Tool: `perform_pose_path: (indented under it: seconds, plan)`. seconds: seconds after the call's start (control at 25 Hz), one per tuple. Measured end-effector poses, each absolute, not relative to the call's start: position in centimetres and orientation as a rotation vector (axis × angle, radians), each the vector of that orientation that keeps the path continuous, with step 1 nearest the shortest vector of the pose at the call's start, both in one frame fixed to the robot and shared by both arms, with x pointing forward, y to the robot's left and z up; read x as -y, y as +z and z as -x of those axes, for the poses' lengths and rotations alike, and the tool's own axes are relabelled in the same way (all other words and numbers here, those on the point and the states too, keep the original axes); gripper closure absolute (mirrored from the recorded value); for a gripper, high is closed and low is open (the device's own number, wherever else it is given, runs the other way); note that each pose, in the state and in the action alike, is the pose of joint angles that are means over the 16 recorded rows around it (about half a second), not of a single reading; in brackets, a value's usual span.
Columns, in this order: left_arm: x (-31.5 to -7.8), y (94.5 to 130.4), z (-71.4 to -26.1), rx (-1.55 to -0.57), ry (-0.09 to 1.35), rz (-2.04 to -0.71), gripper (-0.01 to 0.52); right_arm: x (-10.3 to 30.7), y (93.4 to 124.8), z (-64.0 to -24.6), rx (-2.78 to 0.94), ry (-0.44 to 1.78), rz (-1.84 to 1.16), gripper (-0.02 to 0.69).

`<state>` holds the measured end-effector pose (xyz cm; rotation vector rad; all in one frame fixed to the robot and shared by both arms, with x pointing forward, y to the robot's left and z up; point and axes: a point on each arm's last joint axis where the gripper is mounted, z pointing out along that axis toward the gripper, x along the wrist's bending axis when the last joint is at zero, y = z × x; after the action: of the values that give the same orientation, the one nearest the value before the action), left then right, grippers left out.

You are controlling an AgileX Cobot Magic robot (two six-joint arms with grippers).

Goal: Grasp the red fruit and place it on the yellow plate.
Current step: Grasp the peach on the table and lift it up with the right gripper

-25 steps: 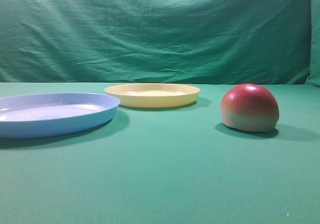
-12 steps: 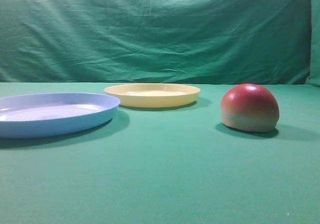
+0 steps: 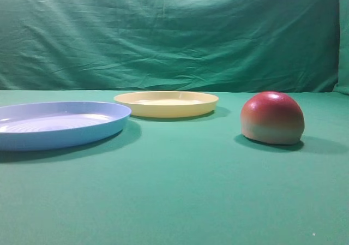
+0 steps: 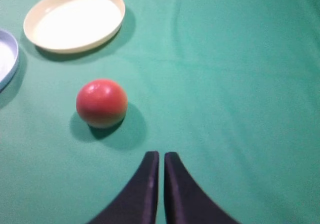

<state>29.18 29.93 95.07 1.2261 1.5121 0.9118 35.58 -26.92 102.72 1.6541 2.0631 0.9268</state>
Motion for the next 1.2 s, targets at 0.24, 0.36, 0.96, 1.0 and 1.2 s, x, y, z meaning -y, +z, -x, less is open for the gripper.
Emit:
perform_pose_path:
  seconds: [0.24,0.36,0.96,1.0,1.2]
  plan:
    - [-29.9,95.1,-29.2,-1.512,0.912,-1.226,0.357,25.5,103.3,-38.4,-2.235,0.884,-1.528,0.665]
    - [-29.9,95.1,-29.2,-1.512,0.912,-1.226,0.357,24.2,103.7,-40.0,-2.333,0.855,-1.437,0.665]
    - [-29.9,95.1,-29.2,-1.512,0.912,-1.226,0.357,17.8,101.5,-48.1,-2.623,0.661,-1.222,0.435]
    - [-29.9,95.1,-29.2,-1.512,0.912,-1.226,0.357,17.7,101.2,-48.5,-2.634,0.649,-1.221,0.395]
    - [-29.9,95.1,-29.2,-1.512,0.912,-1.226,0.357,16.8,99.4,-49.9,-2.682,0.599,-1.211,0.194]
